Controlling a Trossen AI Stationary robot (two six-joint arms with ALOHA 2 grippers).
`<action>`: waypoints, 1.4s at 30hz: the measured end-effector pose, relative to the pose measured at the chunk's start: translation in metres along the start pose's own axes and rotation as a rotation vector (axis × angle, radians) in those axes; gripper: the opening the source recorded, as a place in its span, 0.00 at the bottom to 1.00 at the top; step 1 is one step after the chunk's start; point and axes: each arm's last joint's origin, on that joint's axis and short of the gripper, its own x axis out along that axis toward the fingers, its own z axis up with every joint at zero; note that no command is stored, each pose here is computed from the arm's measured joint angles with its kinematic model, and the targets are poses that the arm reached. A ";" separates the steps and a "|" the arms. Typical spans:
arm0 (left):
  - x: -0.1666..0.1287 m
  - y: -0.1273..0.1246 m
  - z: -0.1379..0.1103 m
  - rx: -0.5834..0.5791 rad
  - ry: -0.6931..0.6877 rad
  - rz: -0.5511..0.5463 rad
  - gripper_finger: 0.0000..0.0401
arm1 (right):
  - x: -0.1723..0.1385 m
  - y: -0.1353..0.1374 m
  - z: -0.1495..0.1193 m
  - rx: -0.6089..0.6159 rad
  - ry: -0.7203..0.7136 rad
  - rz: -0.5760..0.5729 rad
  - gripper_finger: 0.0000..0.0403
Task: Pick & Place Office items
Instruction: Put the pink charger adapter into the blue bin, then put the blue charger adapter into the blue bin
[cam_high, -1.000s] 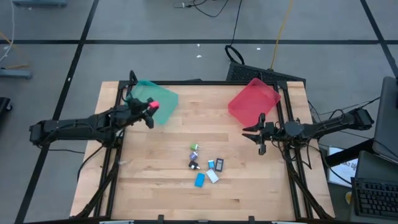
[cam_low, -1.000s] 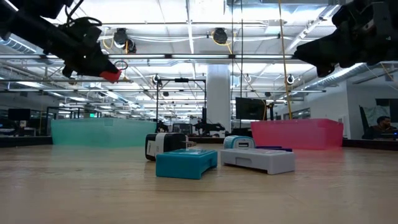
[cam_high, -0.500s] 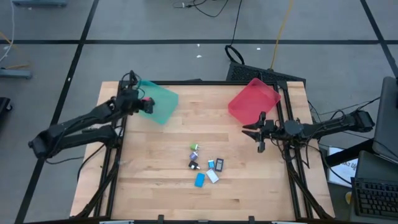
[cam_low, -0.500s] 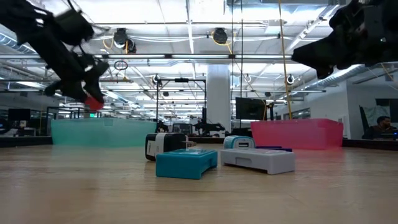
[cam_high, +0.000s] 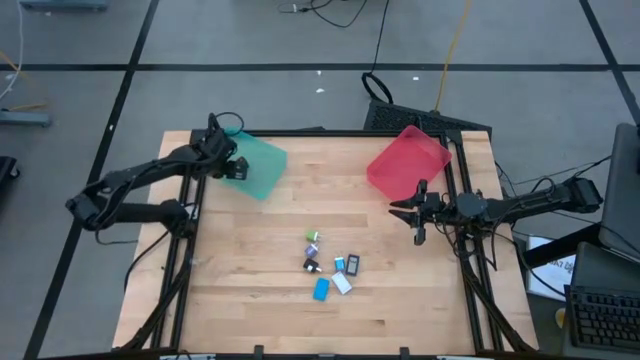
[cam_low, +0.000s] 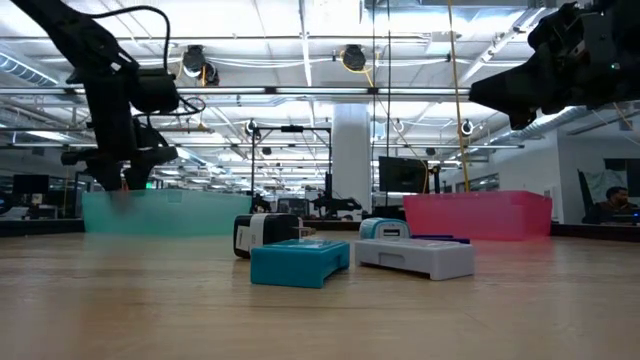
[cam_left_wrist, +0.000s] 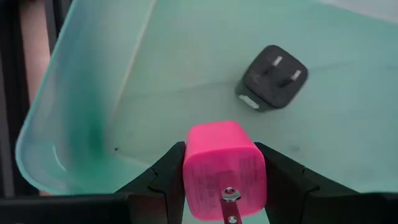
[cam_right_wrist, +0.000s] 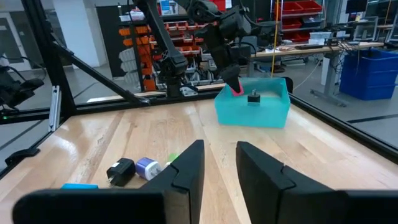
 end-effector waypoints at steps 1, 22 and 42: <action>0.002 0.000 0.001 0.001 0.012 0.009 0.39 | 0.000 0.000 0.000 -0.001 0.000 0.000 0.20; 0.005 -0.007 0.018 0.134 0.011 0.024 0.44 | 0.000 0.000 0.000 -0.003 0.000 0.000 0.19; -0.091 -0.040 -0.032 0.404 -0.351 -0.481 0.35 | 0.000 0.000 0.000 -0.012 0.001 0.000 0.19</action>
